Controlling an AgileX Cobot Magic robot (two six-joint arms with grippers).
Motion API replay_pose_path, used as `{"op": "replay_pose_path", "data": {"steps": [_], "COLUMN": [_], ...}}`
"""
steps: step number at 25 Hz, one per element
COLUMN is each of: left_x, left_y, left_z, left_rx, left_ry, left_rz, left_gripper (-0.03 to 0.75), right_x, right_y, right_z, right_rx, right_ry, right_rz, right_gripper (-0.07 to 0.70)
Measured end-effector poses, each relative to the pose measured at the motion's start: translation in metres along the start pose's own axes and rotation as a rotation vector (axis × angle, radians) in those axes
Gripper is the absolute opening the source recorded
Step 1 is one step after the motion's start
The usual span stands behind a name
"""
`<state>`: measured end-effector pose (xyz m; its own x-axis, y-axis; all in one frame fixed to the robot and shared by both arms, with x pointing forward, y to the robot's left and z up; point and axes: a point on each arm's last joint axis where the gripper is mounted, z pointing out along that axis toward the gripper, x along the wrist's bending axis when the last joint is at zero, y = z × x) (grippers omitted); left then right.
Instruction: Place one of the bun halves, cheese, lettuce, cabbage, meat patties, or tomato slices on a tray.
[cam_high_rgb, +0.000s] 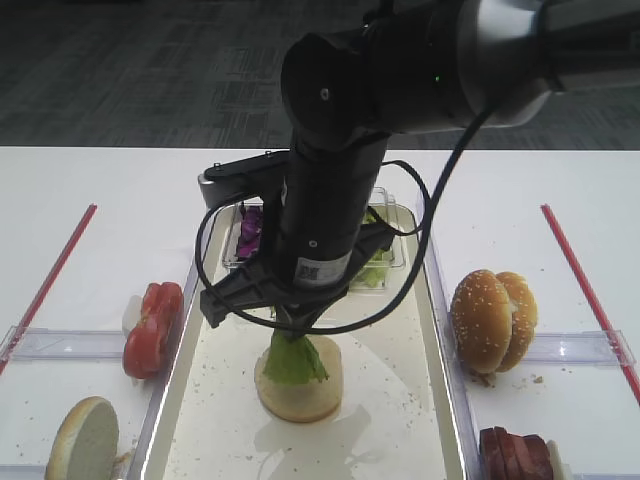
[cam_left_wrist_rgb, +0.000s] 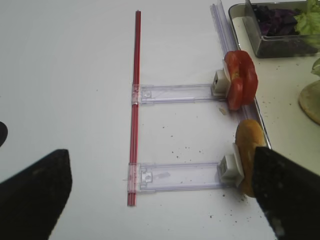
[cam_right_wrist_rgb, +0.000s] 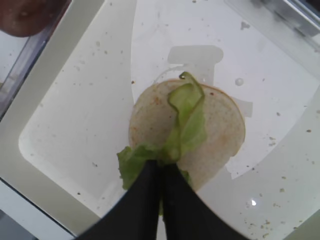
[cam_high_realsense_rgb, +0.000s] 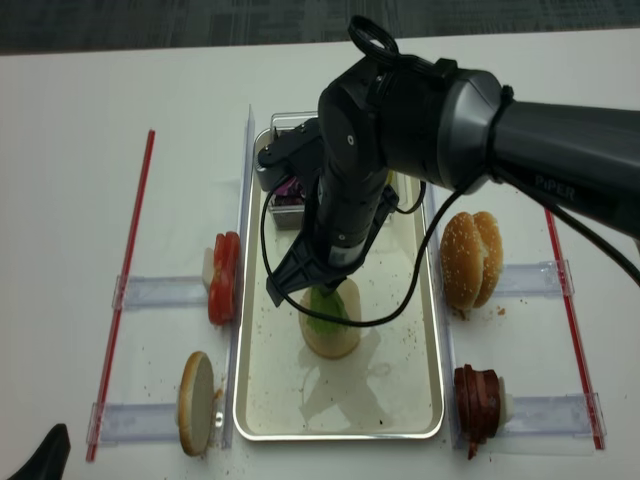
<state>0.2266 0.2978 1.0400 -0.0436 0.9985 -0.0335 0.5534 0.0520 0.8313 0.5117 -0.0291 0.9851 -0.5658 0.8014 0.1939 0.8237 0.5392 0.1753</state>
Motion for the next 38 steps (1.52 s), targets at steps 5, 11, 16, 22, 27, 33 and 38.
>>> {"op": "replay_pose_path", "data": {"steps": [5, 11, 16, 22, 27, 33, 38], "left_x": [0.000, 0.000, 0.000, 0.000, 0.000, 0.000, 0.000], "left_y": [0.000, 0.000, 0.000, 0.000, 0.000, 0.000, 0.000], "left_z": [0.000, 0.000, 0.000, 0.000, 0.000, 0.000, 0.000], "left_rx": [0.000, 0.000, 0.000, 0.000, 0.000, 0.000, 0.000], "left_ry": [0.000, 0.000, 0.000, 0.000, 0.000, 0.000, 0.000], "left_rz": [0.000, 0.000, 0.000, 0.000, 0.000, 0.000, 0.000], "left_gripper": [0.671, 0.671, 0.671, 0.671, 0.671, 0.671, 0.671], "right_x": [0.000, -0.001, -0.001, -0.001, -0.002, -0.032, -0.097], "right_y": [0.001, 0.001, 0.001, 0.001, 0.000, 0.004, 0.012], "right_z": [0.000, 0.000, 0.000, 0.000, 0.000, -0.005, -0.027], "right_rx": [-0.014, -0.014, -0.014, -0.007, -0.005, -0.012, -0.059], "right_ry": [-0.005, -0.006, -0.008, -0.008, -0.026, -0.050, -0.078], "right_rz": [-0.004, -0.005, -0.006, -0.006, -0.016, 0.062, 0.229], "right_gripper": [0.260, 0.569, 0.587, 0.587, 0.587, 0.587, 0.578]}}
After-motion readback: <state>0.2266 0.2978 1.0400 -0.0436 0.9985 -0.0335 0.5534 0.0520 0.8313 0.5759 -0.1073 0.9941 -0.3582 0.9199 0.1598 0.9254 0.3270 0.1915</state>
